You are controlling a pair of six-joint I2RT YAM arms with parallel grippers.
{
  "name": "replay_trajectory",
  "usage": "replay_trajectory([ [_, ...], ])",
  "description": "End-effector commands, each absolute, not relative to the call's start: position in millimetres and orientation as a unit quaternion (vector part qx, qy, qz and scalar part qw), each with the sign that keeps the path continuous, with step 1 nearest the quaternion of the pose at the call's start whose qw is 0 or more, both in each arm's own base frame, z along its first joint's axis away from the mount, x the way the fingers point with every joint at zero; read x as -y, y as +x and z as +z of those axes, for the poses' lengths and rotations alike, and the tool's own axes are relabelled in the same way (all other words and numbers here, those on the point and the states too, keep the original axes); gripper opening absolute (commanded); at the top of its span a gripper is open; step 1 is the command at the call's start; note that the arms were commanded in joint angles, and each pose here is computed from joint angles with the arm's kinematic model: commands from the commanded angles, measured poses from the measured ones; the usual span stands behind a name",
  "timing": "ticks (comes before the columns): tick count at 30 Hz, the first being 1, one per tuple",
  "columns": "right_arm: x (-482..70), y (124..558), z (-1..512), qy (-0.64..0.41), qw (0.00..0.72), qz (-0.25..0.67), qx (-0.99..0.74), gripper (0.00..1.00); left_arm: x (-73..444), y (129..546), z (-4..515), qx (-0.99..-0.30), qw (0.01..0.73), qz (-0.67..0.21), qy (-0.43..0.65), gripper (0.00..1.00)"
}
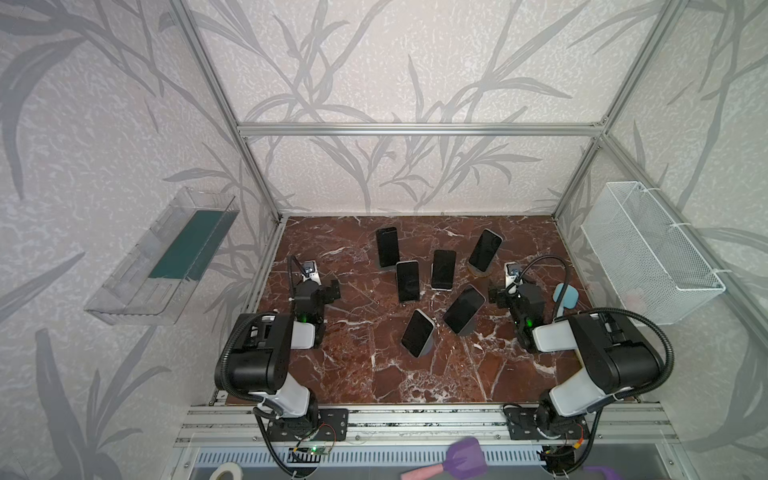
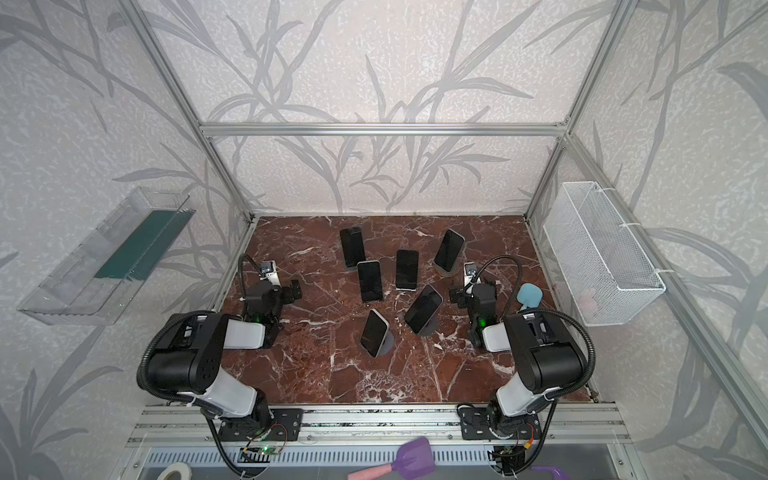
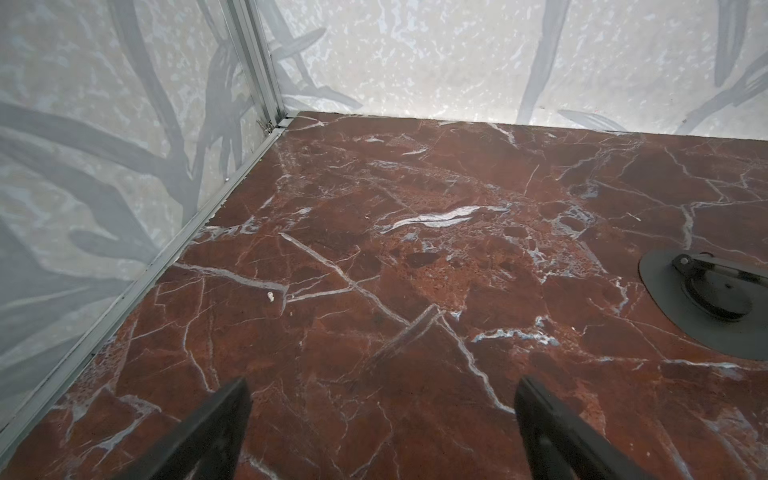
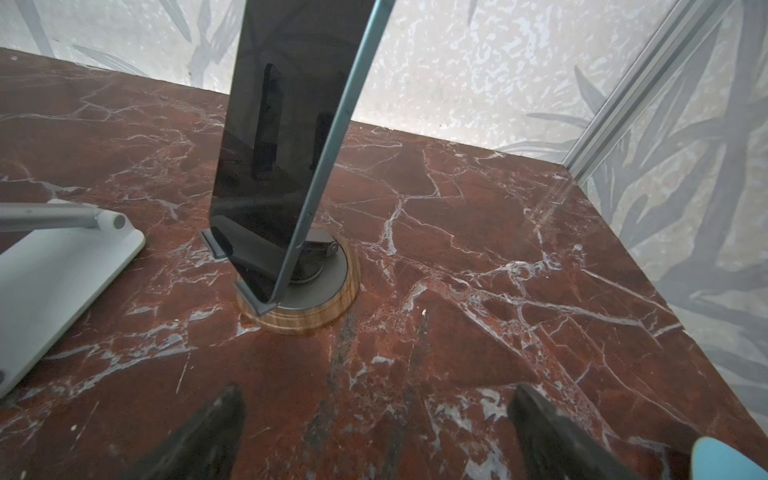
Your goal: Remove the phone from the phone stand
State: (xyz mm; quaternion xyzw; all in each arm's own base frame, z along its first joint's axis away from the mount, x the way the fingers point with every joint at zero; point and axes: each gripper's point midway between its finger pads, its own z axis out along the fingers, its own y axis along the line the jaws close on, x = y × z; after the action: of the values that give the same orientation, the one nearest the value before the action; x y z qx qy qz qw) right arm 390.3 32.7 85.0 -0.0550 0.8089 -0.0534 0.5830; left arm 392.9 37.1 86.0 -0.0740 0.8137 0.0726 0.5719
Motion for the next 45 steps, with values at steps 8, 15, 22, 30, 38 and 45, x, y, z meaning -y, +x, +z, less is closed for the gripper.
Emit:
replay_trajectory([
  [8, -33.8, 395.7, 95.3, -0.053, 0.596, -0.051, -0.799, 0.99, -38.0, 394.8, 95.2, -0.806, 0.582, 0.082, -0.072, 0.99],
  [15, -36.3, 393.5, 96.7, -0.057, 0.602, -0.057, -0.794, 0.99, -37.0, 395.3, 95.8, -0.805, 0.583, 0.081, -0.071, 0.99],
  [22, -36.2, 393.6, 96.7, -0.057, 0.602, -0.057, -0.794, 0.99, -37.1, 395.0, 95.3, -0.806, 0.583, 0.081, -0.071, 0.99],
  [30, -36.7, 393.8, 96.5, -0.058, 0.602, -0.056, -0.794, 0.99, -36.8, 395.2, 95.5, -0.806, 0.583, 0.081, -0.070, 0.99],
  [38, -35.8, 394.0, 95.3, -0.057, 0.599, -0.056, -0.797, 0.99, -36.5, 394.9, 95.0, -0.806, 0.582, 0.080, -0.069, 0.99],
  [45, -27.1, 395.8, 96.3, -0.035, 0.598, -0.067, -0.798, 0.99, -37.0, 395.0, 95.1, -0.806, 0.582, 0.080, -0.071, 0.99],
])
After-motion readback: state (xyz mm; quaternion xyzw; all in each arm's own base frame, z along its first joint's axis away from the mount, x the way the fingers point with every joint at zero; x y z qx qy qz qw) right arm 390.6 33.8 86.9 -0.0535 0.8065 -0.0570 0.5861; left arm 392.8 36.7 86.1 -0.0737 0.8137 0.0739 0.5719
